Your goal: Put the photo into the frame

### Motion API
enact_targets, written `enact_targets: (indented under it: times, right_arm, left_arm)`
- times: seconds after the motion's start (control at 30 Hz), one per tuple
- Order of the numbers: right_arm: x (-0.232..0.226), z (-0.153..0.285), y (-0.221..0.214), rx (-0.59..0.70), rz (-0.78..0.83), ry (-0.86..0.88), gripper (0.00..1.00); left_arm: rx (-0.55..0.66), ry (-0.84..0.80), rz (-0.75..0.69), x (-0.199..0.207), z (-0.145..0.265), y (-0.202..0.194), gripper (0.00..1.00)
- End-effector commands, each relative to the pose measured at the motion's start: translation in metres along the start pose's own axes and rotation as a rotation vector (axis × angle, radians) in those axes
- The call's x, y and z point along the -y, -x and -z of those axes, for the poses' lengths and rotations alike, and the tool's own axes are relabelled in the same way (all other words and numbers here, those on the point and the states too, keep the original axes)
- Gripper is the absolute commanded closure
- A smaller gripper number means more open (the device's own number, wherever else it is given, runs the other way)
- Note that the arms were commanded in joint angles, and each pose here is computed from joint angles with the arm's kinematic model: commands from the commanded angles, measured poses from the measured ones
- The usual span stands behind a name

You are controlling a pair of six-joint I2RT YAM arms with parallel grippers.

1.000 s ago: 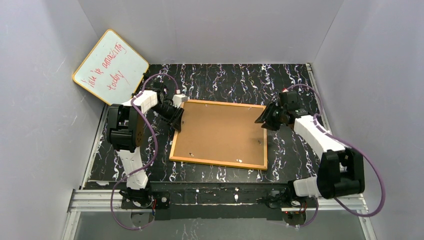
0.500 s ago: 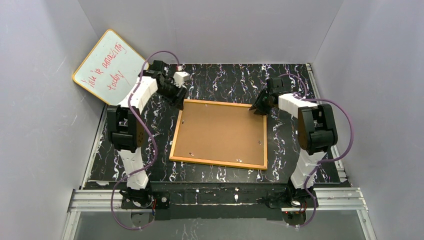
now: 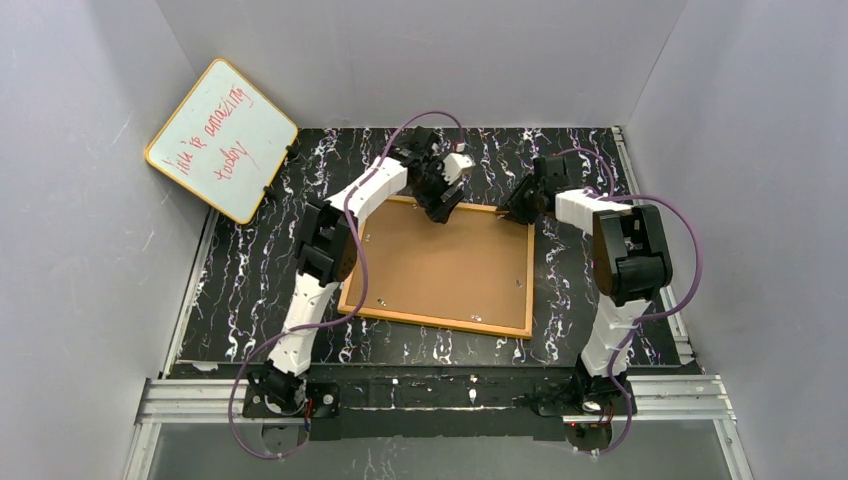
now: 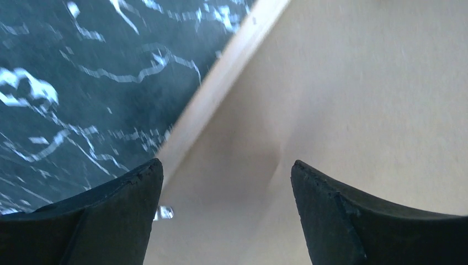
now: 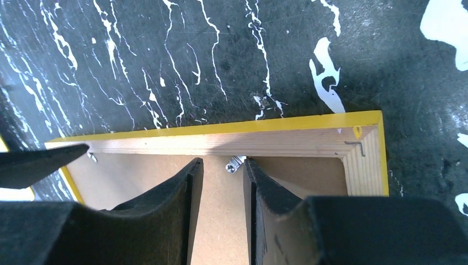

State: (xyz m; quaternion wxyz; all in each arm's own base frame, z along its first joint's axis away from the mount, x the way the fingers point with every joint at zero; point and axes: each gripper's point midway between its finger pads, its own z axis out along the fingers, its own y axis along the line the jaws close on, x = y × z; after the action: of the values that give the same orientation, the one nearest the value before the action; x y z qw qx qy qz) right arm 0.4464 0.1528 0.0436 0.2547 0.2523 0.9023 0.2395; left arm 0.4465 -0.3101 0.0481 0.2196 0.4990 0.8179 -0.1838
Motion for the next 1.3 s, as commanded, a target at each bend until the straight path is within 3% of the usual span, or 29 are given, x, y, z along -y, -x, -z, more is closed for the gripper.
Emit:
enact_targets:
  times: [0.0,0.37,0.73,0.87,1.03,1.13,1.27]
  right_arm:
    - [0.008,0.0,-0.012,-0.016,-0.045,-0.003,0.58]
    - [0.008,-0.003,-0.023,-0.011,-0.124,0.06,0.59]
    - [-0.026,0.008,0.0,0.026,-0.075,0.147,0.59]
    - [-0.044,0.031,0.011,0.074,-0.02,0.188,0.55]
    - [-0.077,0.053,-0.002,0.072,0.053,0.251,0.51]
    - [-0.102,0.054,-0.028,0.037,0.103,0.293,0.5]
    - [-0.142,0.042,-0.083,-0.063,0.195,0.34,0.48]
  left_arm:
    - [-0.014,0.036,-0.065,0.0,-0.023,0.011,0.15]
    - [-0.079,0.0,-0.068,0.012,-0.031,-0.013,0.26]
    - [-0.057,0.001,-0.055,0.01,-0.013,-0.003,0.26]
    - [-0.008,0.036,-0.02,-0.007,0.028,0.014,0.21]
    - [0.107,0.107,0.086,-0.039,0.115,0.021,0.03]
    - [0.133,0.127,0.166,-0.05,0.163,-0.005,0.02]
    - [0.096,0.15,0.266,-0.053,0.198,-0.073,0.02]
